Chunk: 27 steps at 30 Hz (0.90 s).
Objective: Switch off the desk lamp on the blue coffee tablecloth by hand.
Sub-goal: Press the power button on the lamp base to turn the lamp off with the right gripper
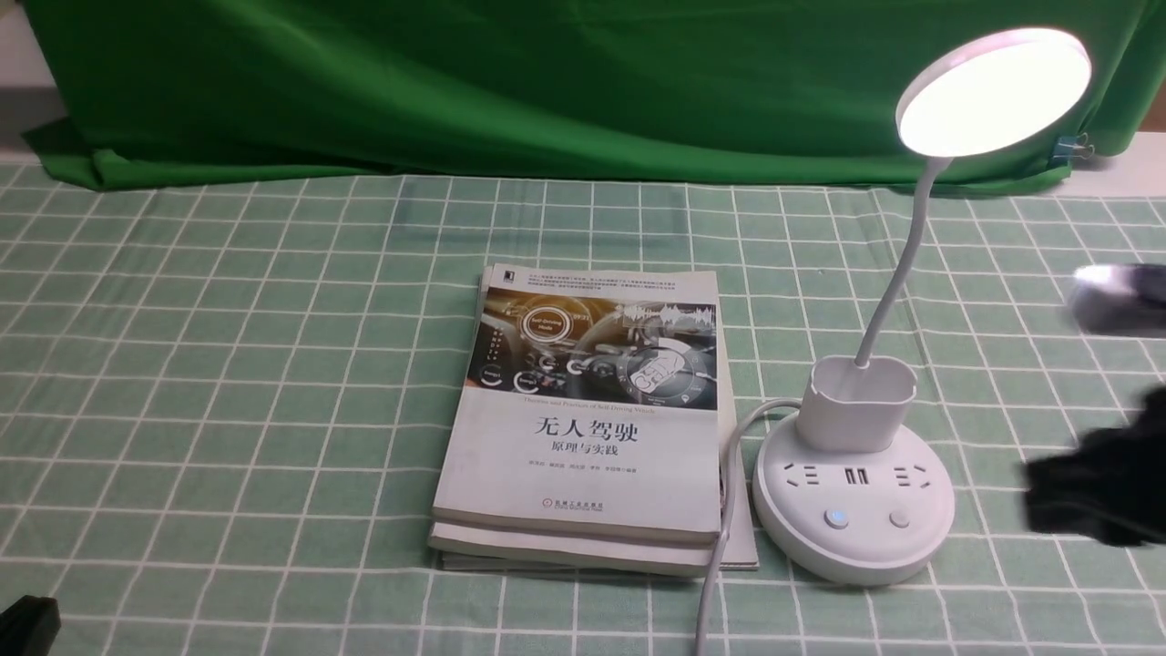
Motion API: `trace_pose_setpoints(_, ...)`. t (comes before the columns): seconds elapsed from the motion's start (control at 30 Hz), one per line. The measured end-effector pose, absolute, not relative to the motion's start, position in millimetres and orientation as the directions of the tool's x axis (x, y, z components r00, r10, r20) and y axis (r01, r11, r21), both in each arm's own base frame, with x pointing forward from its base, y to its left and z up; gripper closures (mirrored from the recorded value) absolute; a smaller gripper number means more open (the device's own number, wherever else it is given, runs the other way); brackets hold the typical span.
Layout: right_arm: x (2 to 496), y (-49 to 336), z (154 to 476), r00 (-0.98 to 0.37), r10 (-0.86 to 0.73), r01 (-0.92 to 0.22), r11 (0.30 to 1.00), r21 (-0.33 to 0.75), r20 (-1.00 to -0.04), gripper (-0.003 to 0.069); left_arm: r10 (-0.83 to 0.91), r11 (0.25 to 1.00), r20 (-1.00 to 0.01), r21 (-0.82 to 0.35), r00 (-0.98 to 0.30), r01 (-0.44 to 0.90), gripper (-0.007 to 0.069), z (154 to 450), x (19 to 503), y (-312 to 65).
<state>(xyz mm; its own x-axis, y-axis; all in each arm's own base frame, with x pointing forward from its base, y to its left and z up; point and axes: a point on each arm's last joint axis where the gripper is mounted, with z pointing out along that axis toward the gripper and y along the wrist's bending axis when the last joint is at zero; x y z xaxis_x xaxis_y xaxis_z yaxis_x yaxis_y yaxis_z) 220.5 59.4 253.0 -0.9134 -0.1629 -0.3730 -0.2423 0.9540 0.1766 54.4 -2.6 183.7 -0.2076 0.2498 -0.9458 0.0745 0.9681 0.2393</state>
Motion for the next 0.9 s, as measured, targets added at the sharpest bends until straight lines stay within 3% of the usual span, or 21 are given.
trace_pose_setpoints(0.23, 264.8, 94.2, 215.6, -0.918, -0.294, -0.330, 0.938, 0.102, -0.266, 0.0618, 0.250, 0.968, -0.946, 0.239, -0.208, 0.075, 0.0625, 183.7, 54.4, -2.6)
trace_pose_setpoints(0.9, 293.3, 101.4, 177.7, -0.935, -0.292, -0.314, 0.945, 0.087, -0.202, 0.0618, 0.250, 0.968, -0.946, 0.239, -0.208, 0.075, 0.0625, 183.7, 54.4, -2.6)
